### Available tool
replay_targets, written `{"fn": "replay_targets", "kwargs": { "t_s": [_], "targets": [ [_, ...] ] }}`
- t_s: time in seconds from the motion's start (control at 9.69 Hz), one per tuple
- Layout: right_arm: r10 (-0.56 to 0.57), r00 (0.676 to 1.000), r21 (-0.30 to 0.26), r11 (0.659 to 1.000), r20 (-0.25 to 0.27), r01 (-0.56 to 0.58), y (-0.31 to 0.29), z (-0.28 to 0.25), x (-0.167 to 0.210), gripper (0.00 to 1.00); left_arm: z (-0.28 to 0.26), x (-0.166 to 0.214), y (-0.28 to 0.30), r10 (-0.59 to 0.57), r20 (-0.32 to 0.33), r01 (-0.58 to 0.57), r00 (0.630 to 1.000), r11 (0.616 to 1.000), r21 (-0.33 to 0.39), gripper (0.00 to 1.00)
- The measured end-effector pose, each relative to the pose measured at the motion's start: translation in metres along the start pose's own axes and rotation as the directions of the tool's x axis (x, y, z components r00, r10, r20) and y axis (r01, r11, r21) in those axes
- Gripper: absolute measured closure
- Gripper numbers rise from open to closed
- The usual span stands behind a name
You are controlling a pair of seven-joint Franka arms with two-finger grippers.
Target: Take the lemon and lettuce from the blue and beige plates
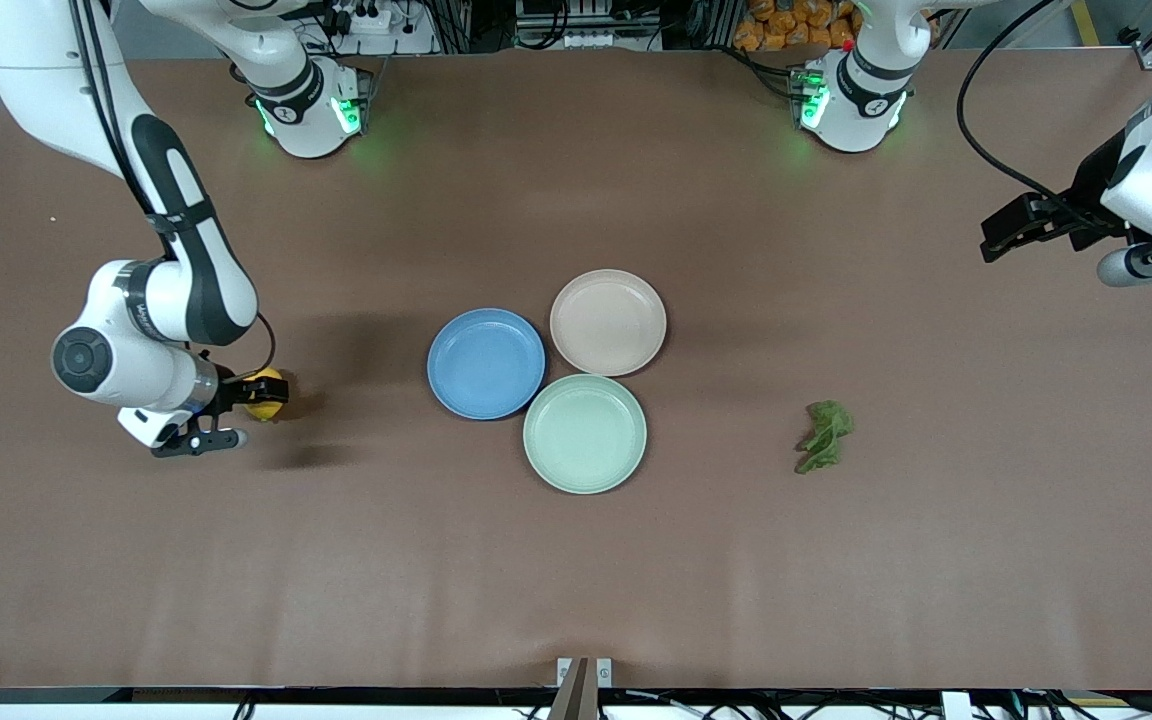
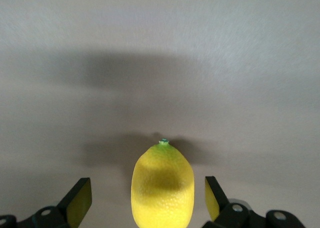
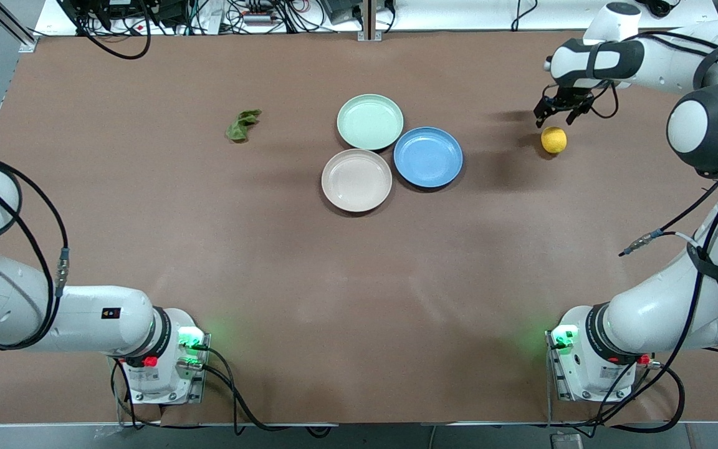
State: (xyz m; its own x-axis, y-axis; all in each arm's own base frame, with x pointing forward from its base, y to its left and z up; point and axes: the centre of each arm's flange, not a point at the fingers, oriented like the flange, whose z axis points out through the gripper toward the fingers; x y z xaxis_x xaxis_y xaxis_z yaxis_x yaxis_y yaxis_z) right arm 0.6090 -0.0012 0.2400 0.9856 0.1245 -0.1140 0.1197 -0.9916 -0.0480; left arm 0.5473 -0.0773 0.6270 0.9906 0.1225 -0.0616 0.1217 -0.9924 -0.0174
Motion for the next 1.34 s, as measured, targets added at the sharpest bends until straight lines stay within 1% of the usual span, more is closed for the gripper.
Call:
{"fn": "replay_targets", "kwargs": {
  "t_s": [0.41, 0.52, 0.83, 1.03, 1.13, 1.34],
  "targets": [
    [0.002, 0.996, -0.004, 1.000, -0.093, -0.002, 0.002, -0.061, 0.000, 0.00, 0.004, 0.003, -0.001, -0.002, 0.007, 0.002, 1.000, 1.000, 0.001, 0.00],
    [0.002, 0.994, -0.003, 1.000, -0.108, -0.003, 0.002, -0.077, -0.002, 0.00, 0.008, 0.005, -0.001, -0.002, 0.015, 0.002, 1.000, 1.000, 0.002, 0.00],
    [-0.003, 0.993, -0.008, 1.000, -0.120, 0.002, 0.005, -0.119, -0.016, 0.00, 0.016, 0.010, -0.001, 0.004, 0.029, -0.004, 1.000, 1.000, 0.003, 0.00],
    [-0.025, 0.988, -0.051, 0.999, -0.149, 0.017, 0.010, -0.149, -0.023, 0.00, 0.016, 0.010, 0.000, 0.019, 0.030, -0.020, 0.999, 1.000, 0.003, 0.00],
    [-0.029, 0.987, -0.064, 0.998, -0.160, 0.019, 0.013, -0.164, -0.028, 0.00, 0.016, 0.010, 0.001, 0.027, 0.029, -0.027, 0.999, 1.000, 0.003, 0.00],
    [-0.022, 0.987, -0.062, 0.998, -0.159, 0.012, 0.016, -0.194, -0.036, 0.00, 0.012, 0.011, 0.002, 0.029, 0.013, -0.028, 1.000, 1.000, -0.001, 0.00]
  ]
}}
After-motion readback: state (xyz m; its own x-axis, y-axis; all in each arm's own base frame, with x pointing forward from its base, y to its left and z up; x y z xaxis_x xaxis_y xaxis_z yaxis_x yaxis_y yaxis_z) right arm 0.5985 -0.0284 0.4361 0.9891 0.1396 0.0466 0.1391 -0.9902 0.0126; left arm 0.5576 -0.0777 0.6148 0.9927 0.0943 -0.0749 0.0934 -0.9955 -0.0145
